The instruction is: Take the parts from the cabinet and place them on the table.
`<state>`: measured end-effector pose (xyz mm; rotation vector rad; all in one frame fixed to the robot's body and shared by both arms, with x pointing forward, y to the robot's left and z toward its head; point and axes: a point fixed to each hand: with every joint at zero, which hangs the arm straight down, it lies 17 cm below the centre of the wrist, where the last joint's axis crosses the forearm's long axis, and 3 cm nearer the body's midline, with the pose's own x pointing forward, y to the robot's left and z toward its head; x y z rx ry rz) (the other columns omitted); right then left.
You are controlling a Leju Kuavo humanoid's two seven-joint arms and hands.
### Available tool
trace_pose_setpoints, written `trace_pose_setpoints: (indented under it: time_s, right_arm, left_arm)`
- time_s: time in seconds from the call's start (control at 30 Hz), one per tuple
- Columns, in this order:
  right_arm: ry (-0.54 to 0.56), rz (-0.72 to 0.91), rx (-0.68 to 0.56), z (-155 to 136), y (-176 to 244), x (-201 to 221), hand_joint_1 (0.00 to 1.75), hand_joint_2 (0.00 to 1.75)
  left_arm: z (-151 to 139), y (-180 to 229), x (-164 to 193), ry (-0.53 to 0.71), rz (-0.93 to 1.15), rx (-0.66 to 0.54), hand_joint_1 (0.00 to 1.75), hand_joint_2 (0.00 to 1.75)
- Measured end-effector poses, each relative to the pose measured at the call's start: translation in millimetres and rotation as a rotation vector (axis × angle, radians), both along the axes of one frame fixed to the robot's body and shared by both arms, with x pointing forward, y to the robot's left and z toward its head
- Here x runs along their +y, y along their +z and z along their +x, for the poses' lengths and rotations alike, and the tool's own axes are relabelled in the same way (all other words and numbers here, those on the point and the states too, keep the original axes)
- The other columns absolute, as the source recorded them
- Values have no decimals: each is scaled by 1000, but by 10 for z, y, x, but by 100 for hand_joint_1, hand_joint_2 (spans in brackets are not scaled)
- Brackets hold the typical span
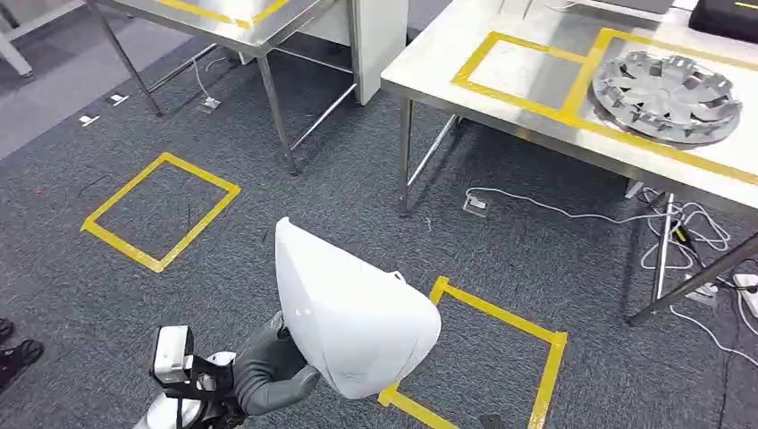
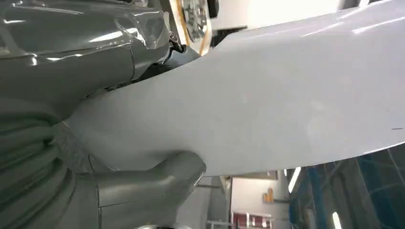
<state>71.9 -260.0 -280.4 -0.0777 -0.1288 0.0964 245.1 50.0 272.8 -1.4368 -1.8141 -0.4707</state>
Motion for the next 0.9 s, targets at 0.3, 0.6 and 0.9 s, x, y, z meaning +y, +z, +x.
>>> trace_pose_setpoints:
  time_s: [0.3,0.6,0.9]
  right_arm:
    - [-4,-26,3,-98,-17,-91,0,0]
    - [1,-65,23,-295,-40,-367,0,0]
    - [9,-87,38,-393,-47,-434,0,0]
  left_arm:
    - [-28,-1,42,-18,-29,17,175,175]
    - [-34,-25,69,-21,-52,32,175,175]
    - [-35,-100,104,-6,-53,52,175,175]
